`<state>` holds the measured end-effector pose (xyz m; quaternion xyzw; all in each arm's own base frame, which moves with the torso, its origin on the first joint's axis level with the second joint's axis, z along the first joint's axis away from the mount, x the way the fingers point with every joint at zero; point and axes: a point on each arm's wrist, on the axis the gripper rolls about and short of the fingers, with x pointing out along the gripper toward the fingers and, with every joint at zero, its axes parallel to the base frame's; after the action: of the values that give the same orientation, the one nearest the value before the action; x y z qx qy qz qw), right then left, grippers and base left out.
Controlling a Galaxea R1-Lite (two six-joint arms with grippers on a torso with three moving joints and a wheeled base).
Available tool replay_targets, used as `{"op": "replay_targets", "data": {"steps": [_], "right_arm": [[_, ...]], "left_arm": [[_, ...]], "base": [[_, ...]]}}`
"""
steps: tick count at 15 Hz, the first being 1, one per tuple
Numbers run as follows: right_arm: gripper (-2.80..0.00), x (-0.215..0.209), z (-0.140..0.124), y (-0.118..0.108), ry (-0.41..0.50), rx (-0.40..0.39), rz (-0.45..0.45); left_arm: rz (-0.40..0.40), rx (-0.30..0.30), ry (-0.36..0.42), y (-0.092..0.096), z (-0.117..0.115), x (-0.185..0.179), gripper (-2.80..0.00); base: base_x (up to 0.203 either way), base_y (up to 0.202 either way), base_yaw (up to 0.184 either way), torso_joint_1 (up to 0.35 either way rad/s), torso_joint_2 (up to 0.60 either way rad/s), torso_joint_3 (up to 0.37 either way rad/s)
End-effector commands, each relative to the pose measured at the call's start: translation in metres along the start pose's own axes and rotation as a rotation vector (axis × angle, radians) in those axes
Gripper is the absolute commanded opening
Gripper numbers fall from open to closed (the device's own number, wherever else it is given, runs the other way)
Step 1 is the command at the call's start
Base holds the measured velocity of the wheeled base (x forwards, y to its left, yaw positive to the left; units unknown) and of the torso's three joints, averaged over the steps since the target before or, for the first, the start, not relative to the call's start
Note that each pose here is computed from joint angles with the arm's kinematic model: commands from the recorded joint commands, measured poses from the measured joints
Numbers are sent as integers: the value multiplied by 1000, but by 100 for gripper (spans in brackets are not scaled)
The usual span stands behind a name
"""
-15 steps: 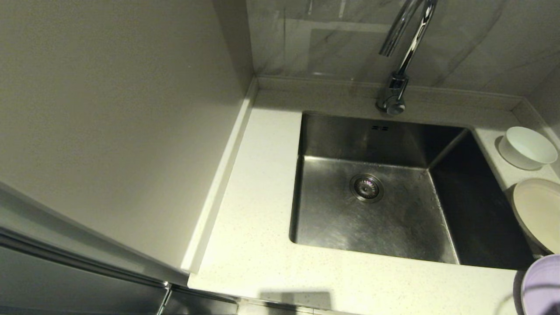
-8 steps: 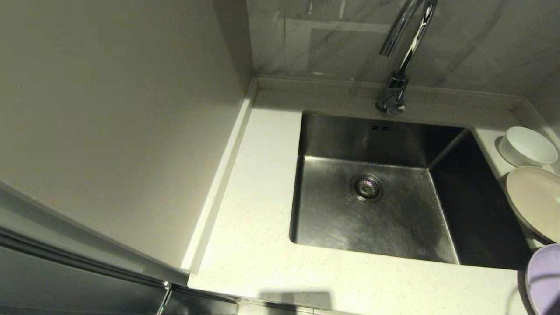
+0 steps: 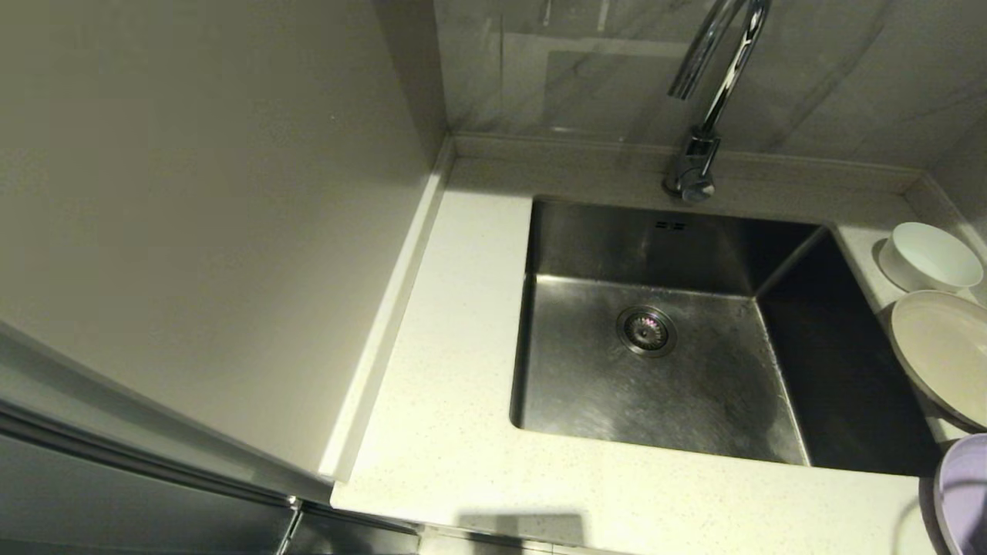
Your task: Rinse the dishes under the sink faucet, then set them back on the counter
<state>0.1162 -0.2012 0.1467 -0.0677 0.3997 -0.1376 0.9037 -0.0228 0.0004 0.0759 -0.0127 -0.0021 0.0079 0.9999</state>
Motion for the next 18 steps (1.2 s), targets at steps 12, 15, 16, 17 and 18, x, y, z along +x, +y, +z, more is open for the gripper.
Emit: {"op": "replay_targets", "data": {"steps": [12,15,16,17,18], "right_arm": [[-280,-74,66,82,-585,-450,302],[-280,-90,76,99,-630,-456,342],[-280,-98,80,106,-644,-448,348],[-280,-108,84,112,-657,-430,341],[-280,-118,86,117,-670,-389,336]], "left_arm": [[1,-1,-4,0,0,0,-280],[1,-1,-4,0,0,0,-280],[1,-1,-4,0,0,0,-280],[0,-1,-4,0,0,0,-280],[1,1,-4,0,0,0,-280]], "base": [[0,0,0,0,0,0],[0,0,0,0,0,0],[0,0,0,0,0,0],[0,0,0,0,0,0],[0,0,0,0,0,0]]}}
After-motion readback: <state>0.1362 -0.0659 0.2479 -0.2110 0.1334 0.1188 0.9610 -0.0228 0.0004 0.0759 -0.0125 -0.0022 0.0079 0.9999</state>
